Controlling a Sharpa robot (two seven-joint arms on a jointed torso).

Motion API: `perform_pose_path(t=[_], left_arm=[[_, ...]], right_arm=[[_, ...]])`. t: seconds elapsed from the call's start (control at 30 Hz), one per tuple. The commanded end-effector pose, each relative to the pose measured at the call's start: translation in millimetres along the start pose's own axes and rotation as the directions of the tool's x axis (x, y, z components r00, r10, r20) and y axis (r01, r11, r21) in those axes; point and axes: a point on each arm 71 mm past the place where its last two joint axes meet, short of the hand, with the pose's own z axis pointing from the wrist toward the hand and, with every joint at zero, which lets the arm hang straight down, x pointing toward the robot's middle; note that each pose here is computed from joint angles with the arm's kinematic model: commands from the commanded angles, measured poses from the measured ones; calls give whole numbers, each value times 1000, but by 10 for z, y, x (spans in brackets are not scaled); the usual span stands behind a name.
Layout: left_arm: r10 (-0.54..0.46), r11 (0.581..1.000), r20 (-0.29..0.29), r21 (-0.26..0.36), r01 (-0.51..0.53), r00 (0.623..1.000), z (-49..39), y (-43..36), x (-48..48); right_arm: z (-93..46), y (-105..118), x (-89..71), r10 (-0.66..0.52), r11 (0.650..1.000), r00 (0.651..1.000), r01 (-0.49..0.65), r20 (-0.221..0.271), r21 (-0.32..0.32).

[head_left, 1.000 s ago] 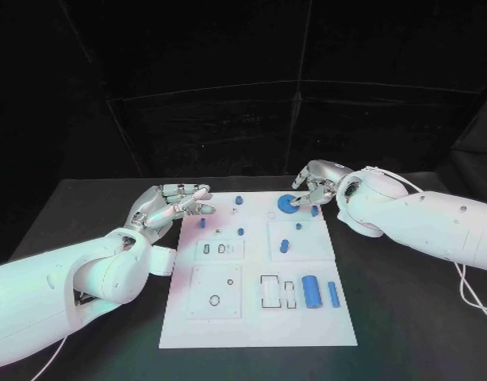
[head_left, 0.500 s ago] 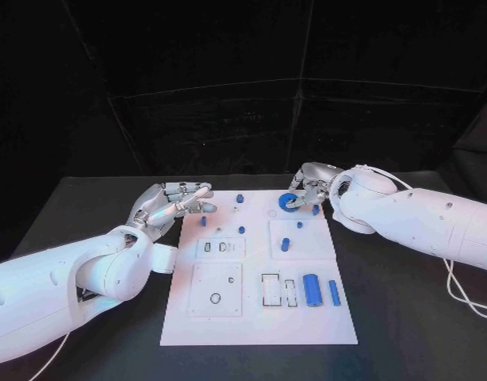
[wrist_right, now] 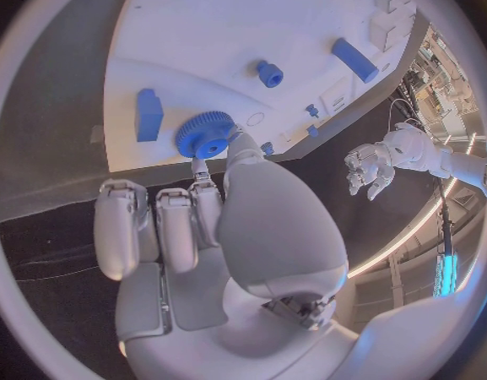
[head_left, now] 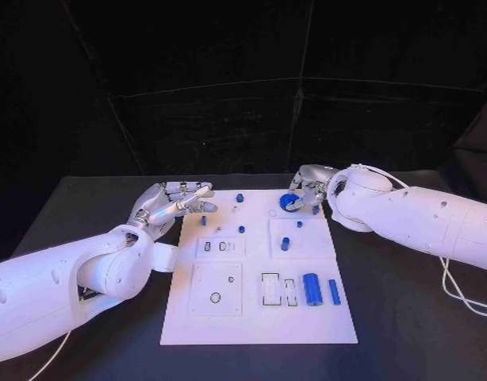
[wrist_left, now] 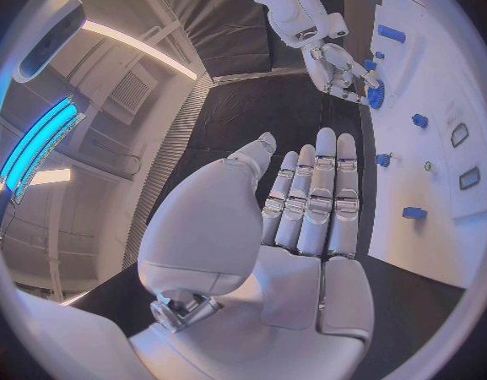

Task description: Assemble the parts on the task board

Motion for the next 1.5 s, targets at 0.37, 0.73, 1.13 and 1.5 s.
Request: perform_pose_path(t=[0.37, 0.73, 1.13, 1.5], left_arm=[[0, 1000, -9, 4, 0, 1000, 12, -7, 8], [0, 1000, -9, 1, 0, 1000, 9, -6, 4], [0, 1000, -10, -2, 0, 1000, 8, -5, 2], [0, 1000, -8, -6, 0, 1000, 7, -1, 1]], right_arm=[[19, 39, 10, -31, 1000, 1000, 31, -2, -2], [4, 99, -22, -103, 994, 993, 105, 62, -25], [-9, 99, -31, -70, 997, 995, 72, 73, -35], [-22, 28, -30, -66, 998, 996, 67, 56, -12]])
